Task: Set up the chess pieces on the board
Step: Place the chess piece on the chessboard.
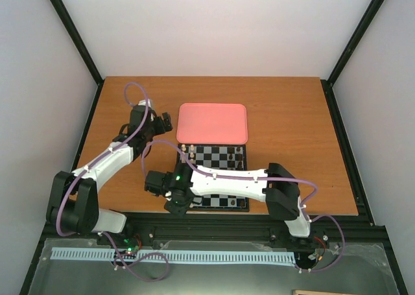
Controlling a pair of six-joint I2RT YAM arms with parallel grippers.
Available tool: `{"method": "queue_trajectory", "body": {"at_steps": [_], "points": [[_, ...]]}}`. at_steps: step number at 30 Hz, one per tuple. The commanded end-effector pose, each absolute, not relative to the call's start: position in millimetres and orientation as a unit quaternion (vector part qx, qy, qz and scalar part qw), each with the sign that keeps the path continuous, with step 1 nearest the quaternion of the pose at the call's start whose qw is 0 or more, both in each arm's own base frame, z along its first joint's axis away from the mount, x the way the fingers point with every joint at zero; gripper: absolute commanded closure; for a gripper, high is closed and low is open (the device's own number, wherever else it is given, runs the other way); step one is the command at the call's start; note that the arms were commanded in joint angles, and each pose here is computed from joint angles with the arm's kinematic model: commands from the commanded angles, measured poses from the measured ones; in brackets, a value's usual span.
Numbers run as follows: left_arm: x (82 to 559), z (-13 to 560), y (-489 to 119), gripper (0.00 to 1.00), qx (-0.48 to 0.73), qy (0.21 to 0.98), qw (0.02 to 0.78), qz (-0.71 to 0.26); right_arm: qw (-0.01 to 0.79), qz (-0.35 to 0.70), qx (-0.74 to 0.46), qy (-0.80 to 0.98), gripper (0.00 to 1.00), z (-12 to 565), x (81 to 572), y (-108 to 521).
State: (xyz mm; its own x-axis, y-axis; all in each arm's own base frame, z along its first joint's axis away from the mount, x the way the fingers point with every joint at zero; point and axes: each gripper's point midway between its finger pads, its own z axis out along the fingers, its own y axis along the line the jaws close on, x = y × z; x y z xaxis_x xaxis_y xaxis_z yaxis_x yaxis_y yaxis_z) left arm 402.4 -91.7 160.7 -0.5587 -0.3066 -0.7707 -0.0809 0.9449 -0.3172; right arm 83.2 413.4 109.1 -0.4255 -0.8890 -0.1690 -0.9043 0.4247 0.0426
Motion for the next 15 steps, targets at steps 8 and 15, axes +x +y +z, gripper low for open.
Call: {"method": "queue_trajectory", "body": {"at_steps": [8,15], "points": [[400.6,182.2,-79.3,0.0,-0.121,0.857,0.487,-0.117,0.024,0.004,-0.555,0.831,0.9,85.6,81.0,404.7],[400.3,180.5,-79.9,0.0,-0.121,0.857,0.487,-0.119,0.025,-0.003,-0.558,0.83,0.9,79.6,83.6,408.2]]}}
